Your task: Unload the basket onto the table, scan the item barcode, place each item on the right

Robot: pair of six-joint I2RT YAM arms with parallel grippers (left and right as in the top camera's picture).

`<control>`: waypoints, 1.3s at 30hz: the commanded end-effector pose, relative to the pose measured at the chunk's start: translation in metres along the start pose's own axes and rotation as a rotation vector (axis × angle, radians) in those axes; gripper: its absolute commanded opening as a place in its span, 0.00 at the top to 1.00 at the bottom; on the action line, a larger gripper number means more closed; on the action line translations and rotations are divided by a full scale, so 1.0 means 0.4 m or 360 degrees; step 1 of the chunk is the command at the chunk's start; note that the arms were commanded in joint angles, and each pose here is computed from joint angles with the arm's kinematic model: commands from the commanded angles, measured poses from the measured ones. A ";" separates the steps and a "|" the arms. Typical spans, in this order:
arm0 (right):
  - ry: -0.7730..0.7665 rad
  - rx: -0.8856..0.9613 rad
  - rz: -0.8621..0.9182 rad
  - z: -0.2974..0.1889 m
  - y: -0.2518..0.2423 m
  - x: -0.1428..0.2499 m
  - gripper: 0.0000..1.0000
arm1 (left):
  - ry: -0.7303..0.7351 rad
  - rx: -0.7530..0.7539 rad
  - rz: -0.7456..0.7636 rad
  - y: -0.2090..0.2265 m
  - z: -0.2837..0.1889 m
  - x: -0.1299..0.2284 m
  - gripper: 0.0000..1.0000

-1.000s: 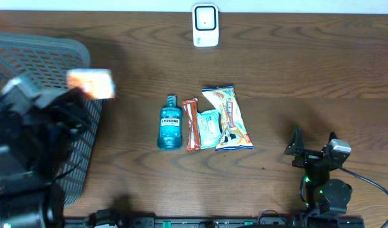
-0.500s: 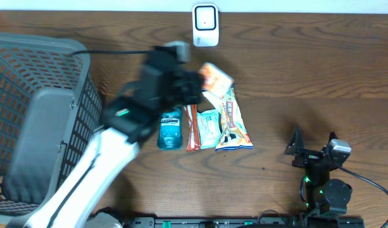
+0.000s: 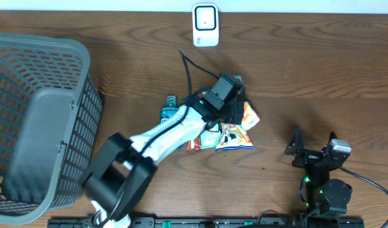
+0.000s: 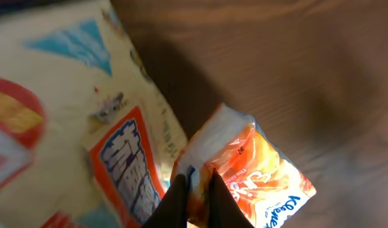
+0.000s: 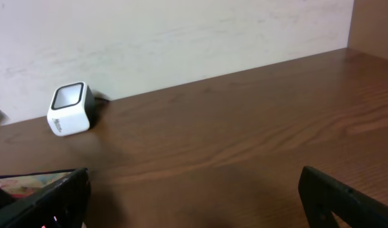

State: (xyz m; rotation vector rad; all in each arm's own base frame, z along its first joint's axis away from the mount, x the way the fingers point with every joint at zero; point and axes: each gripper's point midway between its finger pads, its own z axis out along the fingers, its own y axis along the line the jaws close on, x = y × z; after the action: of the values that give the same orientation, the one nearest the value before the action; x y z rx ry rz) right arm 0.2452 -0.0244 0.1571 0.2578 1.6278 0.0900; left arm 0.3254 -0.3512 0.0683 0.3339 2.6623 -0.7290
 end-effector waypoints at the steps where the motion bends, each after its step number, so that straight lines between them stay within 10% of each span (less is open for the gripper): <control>1: -0.0007 0.0029 -0.0021 0.000 -0.011 0.000 0.01 | 0.0005 -0.0008 0.0109 -0.010 0.006 0.012 0.92; 4: -0.0007 0.0029 -0.0021 0.000 -0.011 0.000 0.01 | 0.0008 -0.0002 0.0163 -0.019 0.007 0.017 0.83; 11: -0.0007 0.0029 -0.0021 0.000 -0.011 0.000 0.01 | -0.0030 -0.0022 0.0177 -0.028 -0.019 -0.007 0.15; 30: -0.0007 0.0029 -0.0021 0.000 -0.011 0.000 0.01 | -0.1132 -0.0500 0.0494 -0.087 -0.708 -0.295 0.01; 39: -0.0007 0.0030 -0.0021 0.000 -0.011 0.000 0.01 | -0.1719 -0.1223 0.0614 0.016 -1.121 -0.348 0.00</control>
State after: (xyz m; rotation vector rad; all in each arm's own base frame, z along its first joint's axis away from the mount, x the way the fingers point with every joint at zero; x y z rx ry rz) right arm 0.2452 -0.0244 0.1571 0.2578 1.6278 0.0900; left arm 0.3296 -0.1736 0.4645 0.1579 1.6171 -0.0682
